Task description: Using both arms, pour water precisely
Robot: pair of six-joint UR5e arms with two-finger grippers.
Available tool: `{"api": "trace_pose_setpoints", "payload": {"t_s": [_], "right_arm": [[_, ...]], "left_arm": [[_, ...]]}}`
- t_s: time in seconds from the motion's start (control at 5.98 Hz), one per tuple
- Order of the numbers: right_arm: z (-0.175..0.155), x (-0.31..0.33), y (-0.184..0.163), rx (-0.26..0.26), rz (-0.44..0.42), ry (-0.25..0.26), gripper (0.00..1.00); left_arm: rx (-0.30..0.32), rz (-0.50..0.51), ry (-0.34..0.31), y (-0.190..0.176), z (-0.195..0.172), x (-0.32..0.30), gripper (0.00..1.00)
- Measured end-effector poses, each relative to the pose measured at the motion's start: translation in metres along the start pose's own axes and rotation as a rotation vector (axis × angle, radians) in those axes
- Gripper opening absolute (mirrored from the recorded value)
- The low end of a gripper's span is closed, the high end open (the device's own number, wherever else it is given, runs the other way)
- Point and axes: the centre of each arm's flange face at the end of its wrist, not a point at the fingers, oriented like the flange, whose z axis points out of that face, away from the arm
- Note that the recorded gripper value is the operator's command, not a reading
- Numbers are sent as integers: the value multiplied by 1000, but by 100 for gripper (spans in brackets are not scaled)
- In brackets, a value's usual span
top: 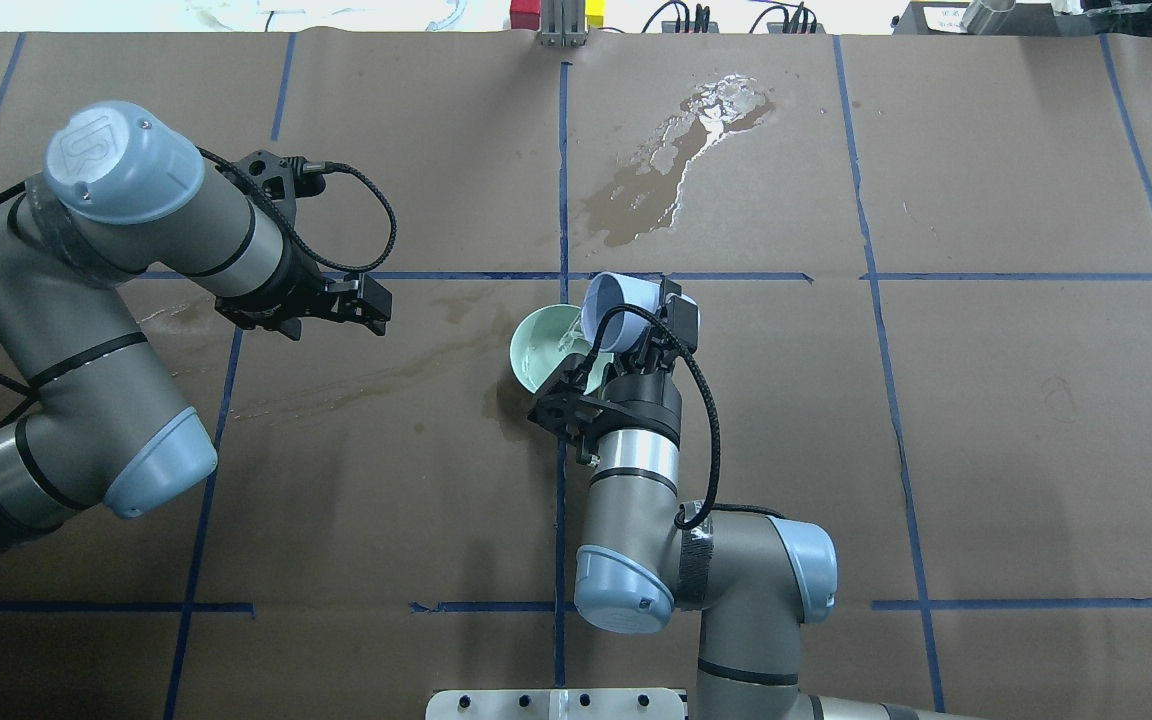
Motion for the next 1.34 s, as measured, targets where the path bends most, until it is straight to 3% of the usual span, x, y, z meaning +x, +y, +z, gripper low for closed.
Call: {"api": "trace_pose_setpoints", "payload": {"t_s": [0.33, 1.34], "right_arm": [[0, 1, -1, 4, -38, 10, 0], [-1, 5, -5, 10, -9, 6, 0]], "left_arm": [[0, 0, 0, 0, 0, 0, 100], [0, 0, 0, 0, 0, 0, 100]]}}
